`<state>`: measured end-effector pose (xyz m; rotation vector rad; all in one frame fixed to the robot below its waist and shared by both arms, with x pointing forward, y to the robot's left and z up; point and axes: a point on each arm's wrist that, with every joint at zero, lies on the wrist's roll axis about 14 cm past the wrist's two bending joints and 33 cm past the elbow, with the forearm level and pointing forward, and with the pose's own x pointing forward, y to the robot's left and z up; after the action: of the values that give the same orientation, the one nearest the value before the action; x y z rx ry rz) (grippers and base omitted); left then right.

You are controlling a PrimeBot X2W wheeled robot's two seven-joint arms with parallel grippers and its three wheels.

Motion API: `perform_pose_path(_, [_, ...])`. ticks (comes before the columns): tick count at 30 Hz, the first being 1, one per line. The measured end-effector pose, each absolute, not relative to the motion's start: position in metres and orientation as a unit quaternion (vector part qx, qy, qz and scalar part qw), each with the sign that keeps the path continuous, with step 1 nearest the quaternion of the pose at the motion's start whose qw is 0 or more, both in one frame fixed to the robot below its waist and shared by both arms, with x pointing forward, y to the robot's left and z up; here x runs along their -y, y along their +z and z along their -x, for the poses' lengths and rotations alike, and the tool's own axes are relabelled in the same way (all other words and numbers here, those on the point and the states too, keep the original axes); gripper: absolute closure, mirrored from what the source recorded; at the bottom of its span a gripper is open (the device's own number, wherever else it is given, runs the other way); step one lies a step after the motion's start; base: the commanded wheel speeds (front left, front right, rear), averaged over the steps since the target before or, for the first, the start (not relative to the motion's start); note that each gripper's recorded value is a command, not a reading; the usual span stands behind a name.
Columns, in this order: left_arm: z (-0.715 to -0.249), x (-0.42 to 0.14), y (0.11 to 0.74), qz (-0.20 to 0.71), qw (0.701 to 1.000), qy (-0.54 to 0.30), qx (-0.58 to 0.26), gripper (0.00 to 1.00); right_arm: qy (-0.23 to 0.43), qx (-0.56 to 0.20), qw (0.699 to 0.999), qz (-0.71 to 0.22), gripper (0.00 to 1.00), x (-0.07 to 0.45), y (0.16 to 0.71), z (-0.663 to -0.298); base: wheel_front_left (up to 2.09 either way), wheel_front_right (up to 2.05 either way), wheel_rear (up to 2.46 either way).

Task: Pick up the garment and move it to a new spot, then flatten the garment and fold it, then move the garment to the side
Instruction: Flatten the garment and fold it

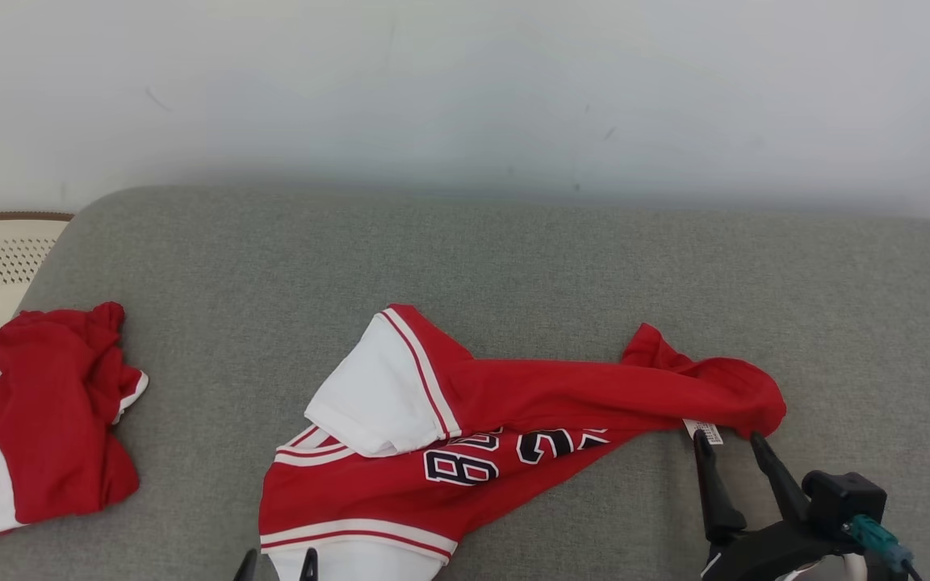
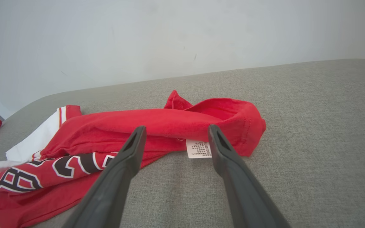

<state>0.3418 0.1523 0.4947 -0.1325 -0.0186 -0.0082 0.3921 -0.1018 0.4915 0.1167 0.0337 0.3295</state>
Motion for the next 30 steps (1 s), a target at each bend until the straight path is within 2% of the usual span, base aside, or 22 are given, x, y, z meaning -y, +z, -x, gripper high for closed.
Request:
perform_pose_path(11, [-0.354,-0.170,0.546,0.044,0.994,0.032,0.098,0.00,0.122,-0.012,0.992,-0.039,0.00,0.139,0.496,-0.396,0.00,0.00,0.00])
perform_pose_path(20, [-0.356,-0.180,0.553,0.043,0.992,0.051,0.111,0.00,0.098,-0.034,0.995,0.003,0.00,0.173,0.494,-0.413,0.00,0.00,0.00])
perform_pose_path(30, [-0.350,-0.188,0.551,0.044,0.991,0.064,0.108,0.00,0.114,-0.097,0.989,0.015,0.00,0.169,0.467,-0.432,0.00,0.00,0.00])
